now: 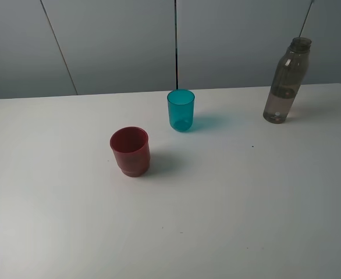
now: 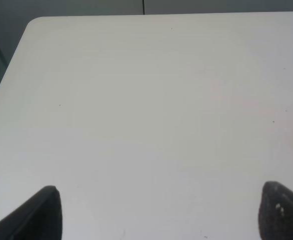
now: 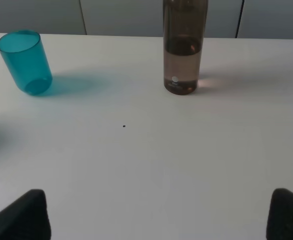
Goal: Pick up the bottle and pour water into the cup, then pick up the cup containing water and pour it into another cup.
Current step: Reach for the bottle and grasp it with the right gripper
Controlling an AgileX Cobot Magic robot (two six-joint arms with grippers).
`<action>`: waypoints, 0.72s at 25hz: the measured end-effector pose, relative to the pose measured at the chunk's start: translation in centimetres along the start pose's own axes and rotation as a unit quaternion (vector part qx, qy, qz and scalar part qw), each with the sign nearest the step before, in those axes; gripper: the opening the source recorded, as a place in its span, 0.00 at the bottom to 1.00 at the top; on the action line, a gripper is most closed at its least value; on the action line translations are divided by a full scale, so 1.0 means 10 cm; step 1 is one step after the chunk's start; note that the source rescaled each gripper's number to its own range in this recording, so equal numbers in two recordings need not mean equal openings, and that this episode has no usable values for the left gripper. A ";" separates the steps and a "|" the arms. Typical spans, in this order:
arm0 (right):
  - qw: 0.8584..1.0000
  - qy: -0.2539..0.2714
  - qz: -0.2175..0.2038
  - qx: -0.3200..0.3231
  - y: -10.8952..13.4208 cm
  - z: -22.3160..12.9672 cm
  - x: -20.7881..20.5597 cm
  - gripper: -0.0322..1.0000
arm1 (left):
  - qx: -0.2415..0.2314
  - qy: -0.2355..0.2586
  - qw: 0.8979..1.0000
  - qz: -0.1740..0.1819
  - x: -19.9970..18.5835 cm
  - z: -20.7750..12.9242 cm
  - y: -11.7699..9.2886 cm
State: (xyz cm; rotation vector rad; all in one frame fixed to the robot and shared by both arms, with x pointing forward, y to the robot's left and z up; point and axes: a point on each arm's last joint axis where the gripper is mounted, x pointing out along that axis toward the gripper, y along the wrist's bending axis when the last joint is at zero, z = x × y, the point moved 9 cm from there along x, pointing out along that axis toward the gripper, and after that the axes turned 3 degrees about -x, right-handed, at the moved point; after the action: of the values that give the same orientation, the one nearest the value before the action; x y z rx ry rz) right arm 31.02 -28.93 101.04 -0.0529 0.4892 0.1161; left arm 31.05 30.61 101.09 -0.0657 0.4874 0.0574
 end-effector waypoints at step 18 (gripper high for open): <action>1.000 0.000 0.000 0.000 0.00 0.00 0.00 0.80 | 0.000 0.000 1.000 0.000 0.00 0.00 0.00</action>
State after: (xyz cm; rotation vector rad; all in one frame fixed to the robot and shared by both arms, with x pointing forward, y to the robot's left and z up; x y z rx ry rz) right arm 31.02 -28.93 101.04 -0.0529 0.4892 0.1161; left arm 31.05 30.61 101.09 -0.0657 0.4874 0.0574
